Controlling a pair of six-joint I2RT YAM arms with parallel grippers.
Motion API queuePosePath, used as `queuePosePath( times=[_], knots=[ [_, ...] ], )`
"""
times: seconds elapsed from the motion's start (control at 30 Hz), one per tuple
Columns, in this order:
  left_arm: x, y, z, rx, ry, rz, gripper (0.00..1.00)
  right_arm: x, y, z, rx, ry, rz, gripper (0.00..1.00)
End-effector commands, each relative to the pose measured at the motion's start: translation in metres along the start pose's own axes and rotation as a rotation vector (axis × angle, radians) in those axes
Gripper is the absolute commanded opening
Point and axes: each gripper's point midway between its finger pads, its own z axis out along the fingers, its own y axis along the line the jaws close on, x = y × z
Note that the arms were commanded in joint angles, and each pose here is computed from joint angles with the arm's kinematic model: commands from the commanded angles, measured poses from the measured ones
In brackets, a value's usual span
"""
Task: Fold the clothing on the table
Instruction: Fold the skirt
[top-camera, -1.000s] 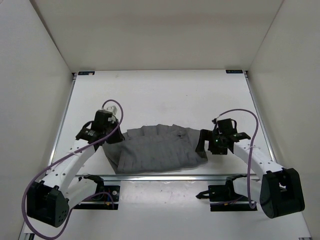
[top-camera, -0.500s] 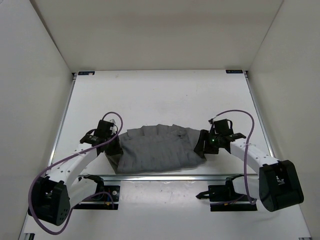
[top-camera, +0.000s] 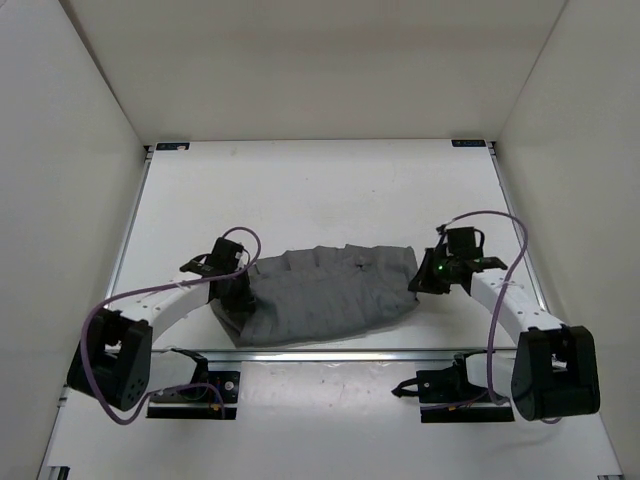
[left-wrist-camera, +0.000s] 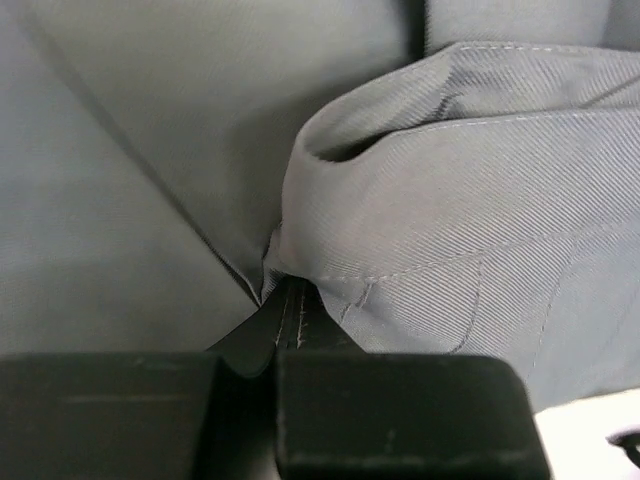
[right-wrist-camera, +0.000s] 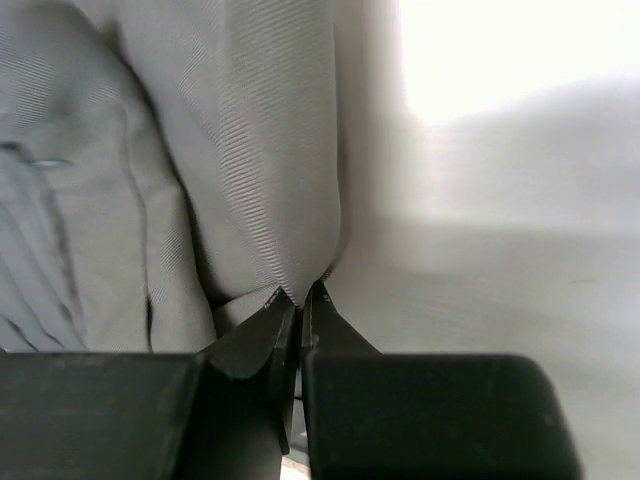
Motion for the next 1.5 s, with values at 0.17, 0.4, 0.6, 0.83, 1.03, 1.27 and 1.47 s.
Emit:
queuePosePath(
  times=[0.17, 0.4, 0.6, 0.83, 1.03, 1.27, 1.47],
  knots=[
    [-0.007, -0.066, 0.027, 0.148, 0.039, 0.085, 0.00, -0.069, 0.019, -0.047, -0.034, -0.157, -0.112, 0.00],
    [-0.017, -0.125, 0.049, 0.240, 0.103, 0.134, 0.00, -0.088, 0.098, -0.057, -0.176, -0.155, -0.226, 0.00],
    [-0.031, -0.162, 0.066, 0.281, 0.120, 0.159, 0.00, -0.107, 0.181, -0.078, -0.323, -0.173, -0.364, 0.00],
    [-0.030, -0.161, 0.075, 0.299, 0.151, 0.153, 0.00, -0.063, 0.250, -0.058, -0.505, -0.043, -0.468, 0.00],
    [-0.031, -0.154, 0.078, 0.301, 0.163, 0.156, 0.00, -0.025, 0.292, -0.031, -0.598, 0.080, -0.527, 0.00],
    [-0.032, -0.150, 0.080, 0.307, 0.169, 0.121, 0.00, 0.001, 0.339, -0.028, -0.656, 0.138, -0.638, 0.00],
    [-0.035, -0.138, 0.077, 0.322, 0.167, 0.077, 0.00, 0.023, 0.311, 0.007, -0.586, 0.226, -0.618, 0.00]
  ],
)
